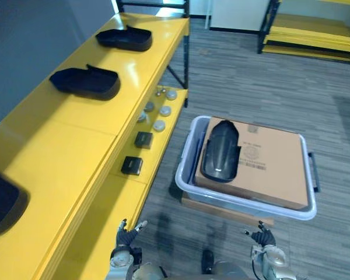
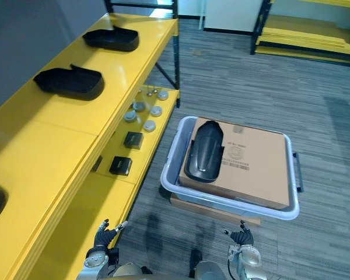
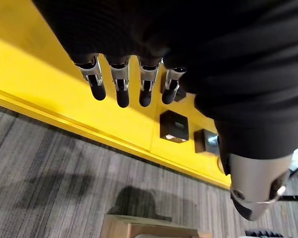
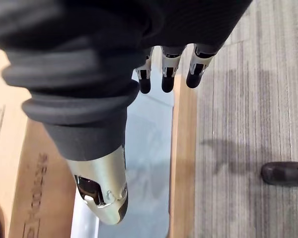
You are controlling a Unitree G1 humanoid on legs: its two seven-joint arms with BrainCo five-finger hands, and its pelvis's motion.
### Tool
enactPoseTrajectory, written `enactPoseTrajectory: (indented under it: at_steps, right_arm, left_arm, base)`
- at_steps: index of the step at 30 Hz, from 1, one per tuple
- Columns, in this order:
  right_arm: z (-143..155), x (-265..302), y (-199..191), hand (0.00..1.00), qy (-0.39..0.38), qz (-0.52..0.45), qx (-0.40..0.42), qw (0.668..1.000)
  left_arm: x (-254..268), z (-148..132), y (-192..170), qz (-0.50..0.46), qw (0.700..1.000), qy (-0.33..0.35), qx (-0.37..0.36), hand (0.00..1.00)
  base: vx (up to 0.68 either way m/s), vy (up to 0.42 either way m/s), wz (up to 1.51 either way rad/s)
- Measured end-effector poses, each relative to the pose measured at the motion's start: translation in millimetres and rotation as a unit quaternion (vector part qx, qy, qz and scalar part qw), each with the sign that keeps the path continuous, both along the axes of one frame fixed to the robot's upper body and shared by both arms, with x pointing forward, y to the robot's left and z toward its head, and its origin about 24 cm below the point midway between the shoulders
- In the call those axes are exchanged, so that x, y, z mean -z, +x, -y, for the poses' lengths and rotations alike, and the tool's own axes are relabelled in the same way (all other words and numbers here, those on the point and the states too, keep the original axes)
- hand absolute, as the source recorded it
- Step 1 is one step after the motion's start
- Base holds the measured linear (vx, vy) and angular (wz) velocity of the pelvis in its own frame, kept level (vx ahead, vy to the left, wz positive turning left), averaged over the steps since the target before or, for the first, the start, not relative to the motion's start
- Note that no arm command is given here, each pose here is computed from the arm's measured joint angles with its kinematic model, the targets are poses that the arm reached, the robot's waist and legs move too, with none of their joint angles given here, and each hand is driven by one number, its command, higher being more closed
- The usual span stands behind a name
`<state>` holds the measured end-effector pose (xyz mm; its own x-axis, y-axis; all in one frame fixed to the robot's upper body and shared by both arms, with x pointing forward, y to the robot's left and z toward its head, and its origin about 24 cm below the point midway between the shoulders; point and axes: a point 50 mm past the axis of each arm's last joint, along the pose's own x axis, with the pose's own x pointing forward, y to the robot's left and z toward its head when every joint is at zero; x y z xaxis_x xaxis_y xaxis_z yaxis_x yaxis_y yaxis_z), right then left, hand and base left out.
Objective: Walk over and take plastic housings, then place them on the shelf
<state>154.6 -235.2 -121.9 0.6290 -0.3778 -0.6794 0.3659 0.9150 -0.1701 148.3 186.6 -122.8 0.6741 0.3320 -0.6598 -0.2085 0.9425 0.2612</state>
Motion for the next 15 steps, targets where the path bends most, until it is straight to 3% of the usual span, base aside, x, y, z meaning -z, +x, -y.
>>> enactPoseTrajectory:
  at_steps: [4,9,15]
  right_arm:
    - [7.3,-3.6,2.8,0.00,-0.008,0.010,0.020,1.000]
    - [-7.3,-0.2,-3.6,0.00,0.022,0.017,0.040,0.999]
    - [11.9,-14.7,0.9,0.00,0.001,0.059,0.091,0.994]
  left_arm:
    - [-0.2,3.2,1.5,0.002,1.000,-0.006,0.003,0.00]
    - [-4.1,-9.0,7.0,0.009,1.000,0.011,0.002,0.00]
    - [-5.9,-16.3,5.2,0.011,1.000,0.021,0.001,0.00]
  base:
    - [0.02,0.185,-0.78]
    - [0.06,0.209,-0.47]
    - [0.09,0.108,-0.25]
